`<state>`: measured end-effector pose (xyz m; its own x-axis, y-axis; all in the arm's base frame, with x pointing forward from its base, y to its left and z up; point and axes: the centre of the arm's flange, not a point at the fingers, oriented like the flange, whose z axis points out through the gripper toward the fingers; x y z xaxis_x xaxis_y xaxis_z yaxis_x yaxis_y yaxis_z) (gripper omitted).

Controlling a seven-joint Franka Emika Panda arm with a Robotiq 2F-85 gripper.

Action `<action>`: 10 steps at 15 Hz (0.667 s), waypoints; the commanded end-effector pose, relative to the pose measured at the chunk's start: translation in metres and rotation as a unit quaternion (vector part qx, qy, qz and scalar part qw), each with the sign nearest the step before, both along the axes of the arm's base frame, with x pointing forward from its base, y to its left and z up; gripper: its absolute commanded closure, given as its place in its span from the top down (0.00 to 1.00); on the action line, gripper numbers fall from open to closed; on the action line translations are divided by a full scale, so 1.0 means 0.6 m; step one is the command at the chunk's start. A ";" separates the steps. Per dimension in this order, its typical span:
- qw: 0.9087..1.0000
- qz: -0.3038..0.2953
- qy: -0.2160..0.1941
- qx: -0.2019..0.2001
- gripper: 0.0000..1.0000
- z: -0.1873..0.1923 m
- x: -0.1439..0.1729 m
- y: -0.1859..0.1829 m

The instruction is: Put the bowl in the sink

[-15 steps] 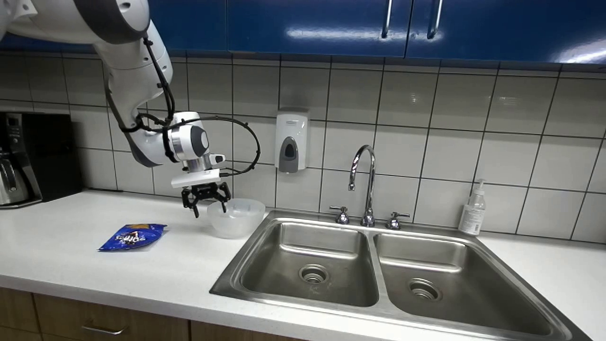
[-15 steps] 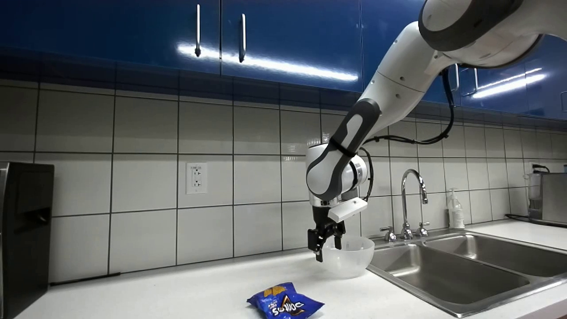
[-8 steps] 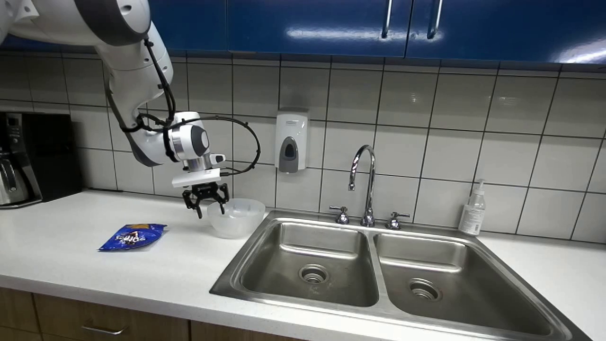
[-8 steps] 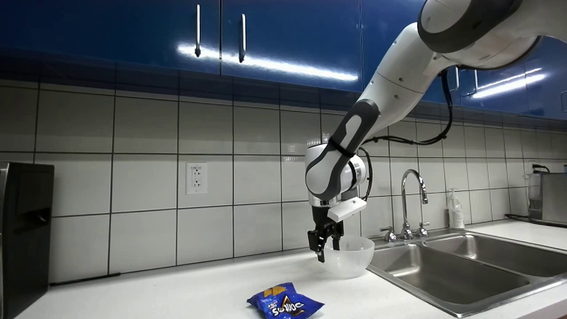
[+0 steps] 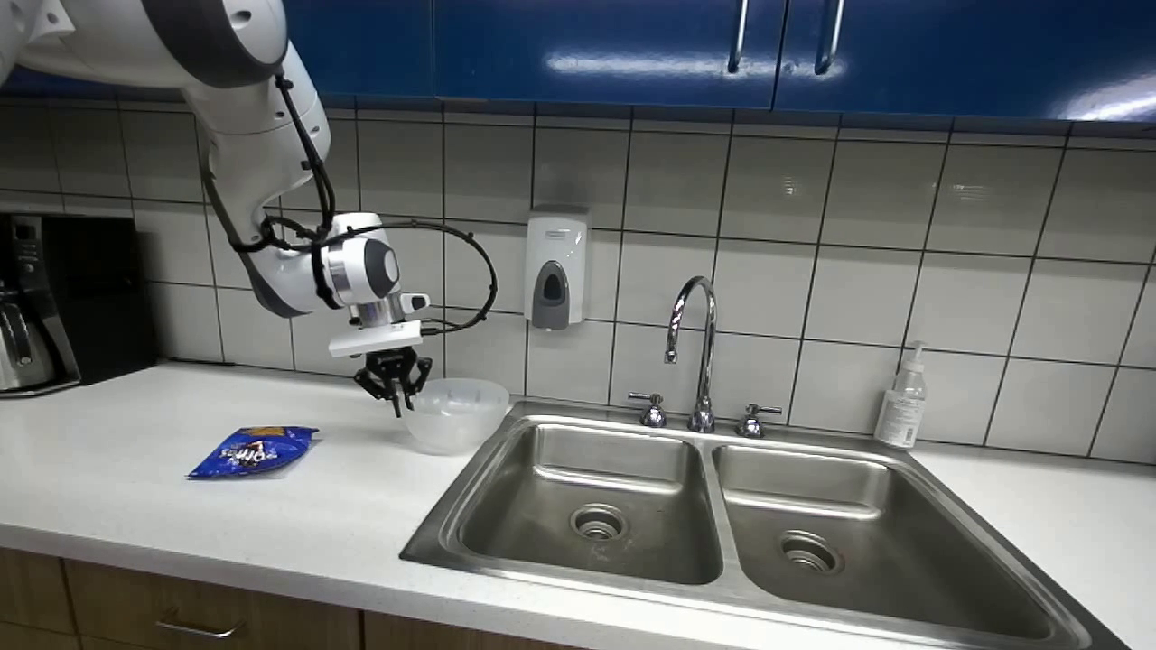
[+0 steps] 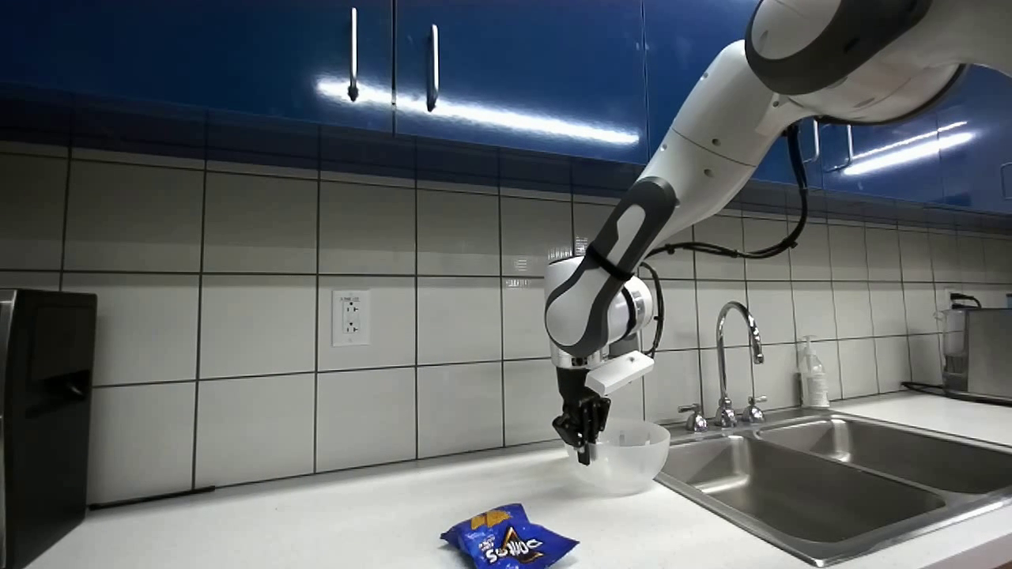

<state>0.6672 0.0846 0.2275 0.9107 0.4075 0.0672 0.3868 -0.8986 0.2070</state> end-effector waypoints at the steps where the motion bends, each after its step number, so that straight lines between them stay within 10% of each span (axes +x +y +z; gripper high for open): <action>1: 1.000 0.005 0.010 -0.005 0.00 0.001 0.015 0.000; 10: 1.000 -0.011 0.012 -0.018 0.01 0.039 -0.010 -0.025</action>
<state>0.6674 0.0819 0.2275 0.9143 0.4018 0.0505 0.3837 -0.8995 0.2090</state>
